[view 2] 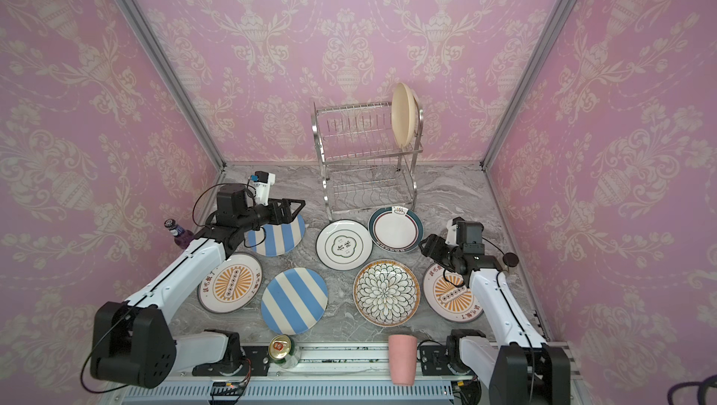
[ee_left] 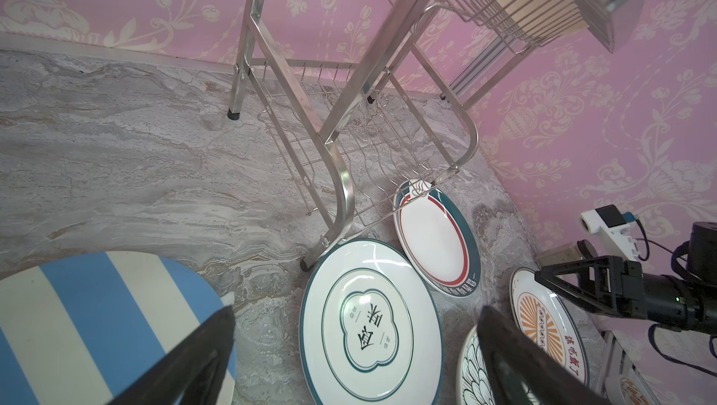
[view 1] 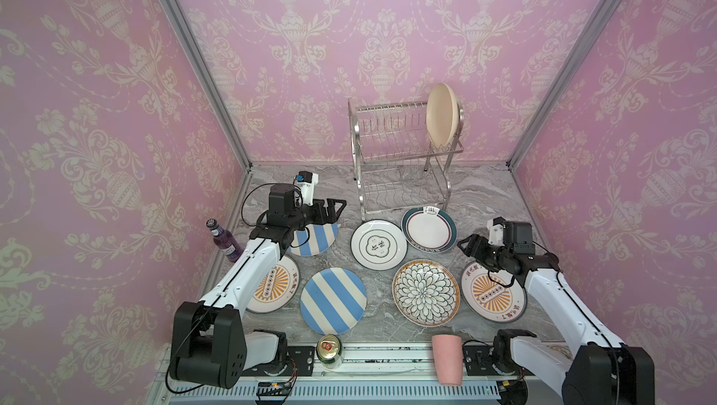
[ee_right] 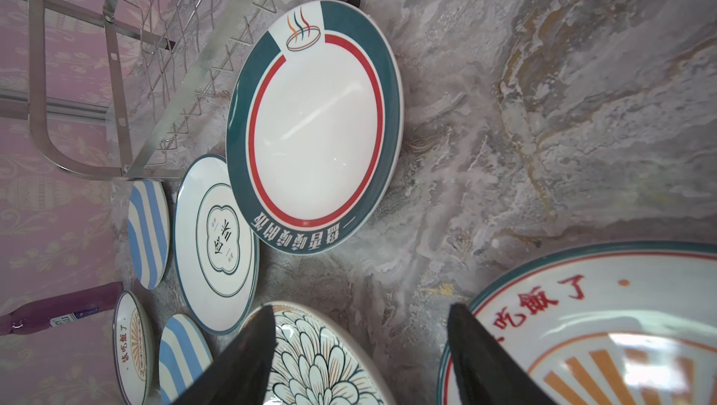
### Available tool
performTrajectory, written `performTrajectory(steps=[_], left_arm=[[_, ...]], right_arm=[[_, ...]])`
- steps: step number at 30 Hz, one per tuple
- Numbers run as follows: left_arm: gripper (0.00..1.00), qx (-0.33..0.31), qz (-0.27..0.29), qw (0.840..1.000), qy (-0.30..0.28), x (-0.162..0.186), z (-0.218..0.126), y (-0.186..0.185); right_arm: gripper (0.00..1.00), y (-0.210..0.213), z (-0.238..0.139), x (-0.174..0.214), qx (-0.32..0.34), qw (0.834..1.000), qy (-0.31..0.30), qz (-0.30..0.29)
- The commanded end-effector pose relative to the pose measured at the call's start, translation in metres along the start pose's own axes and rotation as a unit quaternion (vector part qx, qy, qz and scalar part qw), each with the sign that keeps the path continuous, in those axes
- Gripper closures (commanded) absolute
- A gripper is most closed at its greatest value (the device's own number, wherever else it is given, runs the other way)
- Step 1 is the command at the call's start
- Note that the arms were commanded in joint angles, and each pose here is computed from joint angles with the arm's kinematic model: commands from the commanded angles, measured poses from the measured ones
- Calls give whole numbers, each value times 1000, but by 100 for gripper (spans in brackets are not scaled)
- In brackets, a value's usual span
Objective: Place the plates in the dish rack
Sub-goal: 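Open the right gripper and withdraw it from the rack toward the robot, then move the right gripper to the green-rimmed white plate's rim and grasp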
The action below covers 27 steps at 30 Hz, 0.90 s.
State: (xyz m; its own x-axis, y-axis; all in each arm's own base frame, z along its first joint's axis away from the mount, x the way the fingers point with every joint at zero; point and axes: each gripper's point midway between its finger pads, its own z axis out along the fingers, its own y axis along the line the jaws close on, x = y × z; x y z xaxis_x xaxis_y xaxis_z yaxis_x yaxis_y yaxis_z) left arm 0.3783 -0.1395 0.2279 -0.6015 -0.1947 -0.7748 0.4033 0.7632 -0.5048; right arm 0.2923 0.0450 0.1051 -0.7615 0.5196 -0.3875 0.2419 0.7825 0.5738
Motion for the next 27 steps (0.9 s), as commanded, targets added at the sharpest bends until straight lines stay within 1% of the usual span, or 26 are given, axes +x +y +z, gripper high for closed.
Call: performTrajectory(steps=[1,13,16,23,27], left_arm=[[1,12,18,1000,-2,1,-2,-7],[1,18,14,1000,4,1,2,-8],[1,15,15,1000,6,2,2,-6],[1,10,21,1000,9,4,-1,-6],[1,3,25,1000,9,5,-2,-4]], right_arm=[[29,8,10,-9,-34,999,-3,-6],[35,-8,47,-22,-34,999,8,11],[36,-8,56,-23,-45,999,9,18],[38,-18,70,-26,-31,999,14,21],[39,-18,77,-28,-39,999,12,26]])
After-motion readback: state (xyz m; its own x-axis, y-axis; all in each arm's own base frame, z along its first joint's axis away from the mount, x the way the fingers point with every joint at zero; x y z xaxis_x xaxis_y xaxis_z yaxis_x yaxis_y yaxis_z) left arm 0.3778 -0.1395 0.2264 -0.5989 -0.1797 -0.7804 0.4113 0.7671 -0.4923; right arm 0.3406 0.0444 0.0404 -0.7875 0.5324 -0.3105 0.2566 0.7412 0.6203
